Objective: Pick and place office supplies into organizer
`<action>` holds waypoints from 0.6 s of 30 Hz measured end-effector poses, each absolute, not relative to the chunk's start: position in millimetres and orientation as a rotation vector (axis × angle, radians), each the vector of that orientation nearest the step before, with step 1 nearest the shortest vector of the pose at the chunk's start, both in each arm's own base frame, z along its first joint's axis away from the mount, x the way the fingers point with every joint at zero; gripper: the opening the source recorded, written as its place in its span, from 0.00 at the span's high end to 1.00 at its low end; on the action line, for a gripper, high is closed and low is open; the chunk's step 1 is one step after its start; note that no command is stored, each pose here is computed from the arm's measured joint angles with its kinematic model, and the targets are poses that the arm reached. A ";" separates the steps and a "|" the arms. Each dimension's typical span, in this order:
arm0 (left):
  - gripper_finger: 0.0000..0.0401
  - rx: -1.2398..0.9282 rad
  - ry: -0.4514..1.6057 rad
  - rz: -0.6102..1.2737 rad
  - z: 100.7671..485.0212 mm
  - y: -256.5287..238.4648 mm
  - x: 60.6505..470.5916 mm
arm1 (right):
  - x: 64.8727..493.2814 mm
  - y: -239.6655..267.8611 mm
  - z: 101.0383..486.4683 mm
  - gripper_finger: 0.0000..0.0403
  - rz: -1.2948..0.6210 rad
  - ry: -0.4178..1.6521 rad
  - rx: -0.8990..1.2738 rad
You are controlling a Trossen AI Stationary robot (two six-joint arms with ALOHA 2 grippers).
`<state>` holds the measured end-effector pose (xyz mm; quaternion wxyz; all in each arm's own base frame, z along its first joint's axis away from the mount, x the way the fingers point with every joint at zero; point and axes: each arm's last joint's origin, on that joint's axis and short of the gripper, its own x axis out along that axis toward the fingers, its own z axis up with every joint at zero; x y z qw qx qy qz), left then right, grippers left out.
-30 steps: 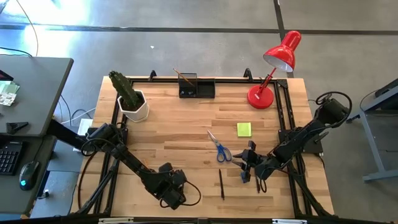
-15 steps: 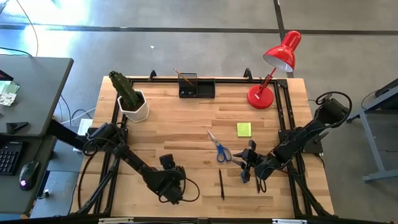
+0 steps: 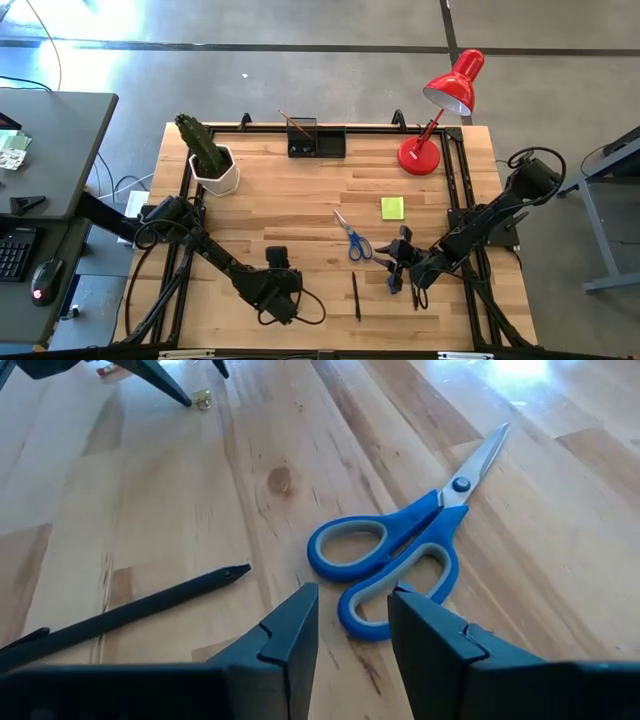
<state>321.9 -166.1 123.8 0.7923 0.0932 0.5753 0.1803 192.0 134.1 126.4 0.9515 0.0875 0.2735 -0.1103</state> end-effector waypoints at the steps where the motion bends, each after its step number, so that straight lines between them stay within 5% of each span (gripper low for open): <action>1: 0.51 0.195 1.237 0.387 123.8 -166.2 322.0 | 191.9 134.2 126.3 0.71 -0.222 0.558 0.182; 18: 0.51 0.063 1.346 0.295 123.6 -154.2 329.2 | 191.8 134.7 126.0 0.71 -0.208 0.569 0.194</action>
